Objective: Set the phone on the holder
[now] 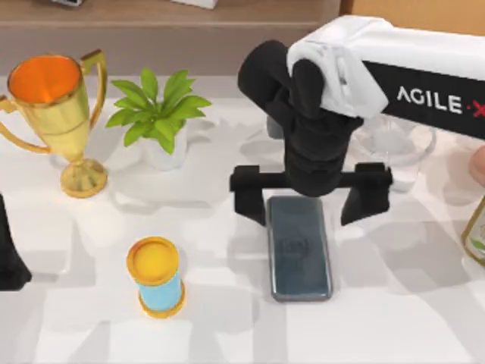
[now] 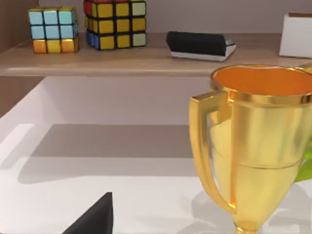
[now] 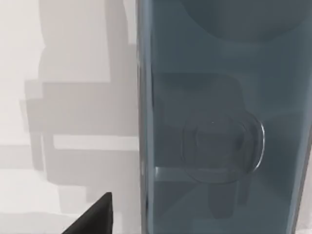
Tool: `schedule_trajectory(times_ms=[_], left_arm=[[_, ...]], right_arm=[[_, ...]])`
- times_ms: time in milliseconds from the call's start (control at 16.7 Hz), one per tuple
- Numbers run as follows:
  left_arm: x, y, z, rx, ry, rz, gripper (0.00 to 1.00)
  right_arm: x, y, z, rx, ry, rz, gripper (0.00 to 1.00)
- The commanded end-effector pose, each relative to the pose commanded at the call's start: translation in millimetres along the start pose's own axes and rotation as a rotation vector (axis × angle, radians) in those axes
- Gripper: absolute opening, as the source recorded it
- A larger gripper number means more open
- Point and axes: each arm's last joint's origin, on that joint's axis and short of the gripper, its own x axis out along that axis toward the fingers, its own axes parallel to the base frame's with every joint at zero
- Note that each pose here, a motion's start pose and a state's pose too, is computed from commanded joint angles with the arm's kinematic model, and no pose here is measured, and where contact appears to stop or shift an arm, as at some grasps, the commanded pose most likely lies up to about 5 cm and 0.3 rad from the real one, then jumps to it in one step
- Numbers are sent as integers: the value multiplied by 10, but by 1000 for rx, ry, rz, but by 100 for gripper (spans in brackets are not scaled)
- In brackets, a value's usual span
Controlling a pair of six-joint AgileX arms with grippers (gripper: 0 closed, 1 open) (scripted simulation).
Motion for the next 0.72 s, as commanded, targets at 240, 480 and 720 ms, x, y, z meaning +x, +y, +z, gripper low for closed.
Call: schedule_trajectory(times_ms=[240, 480, 720], left_arm=[[0, 0, 0, 0, 0, 0, 100], [0, 0, 0, 0, 0, 0, 100], [0, 0, 0, 0, 0, 0, 100]], right_arm=[[1, -18, 9, 4, 0, 0, 100], [238, 0, 15, 0, 2, -2, 100], [687, 8, 15, 0, -6, 5, 100]])
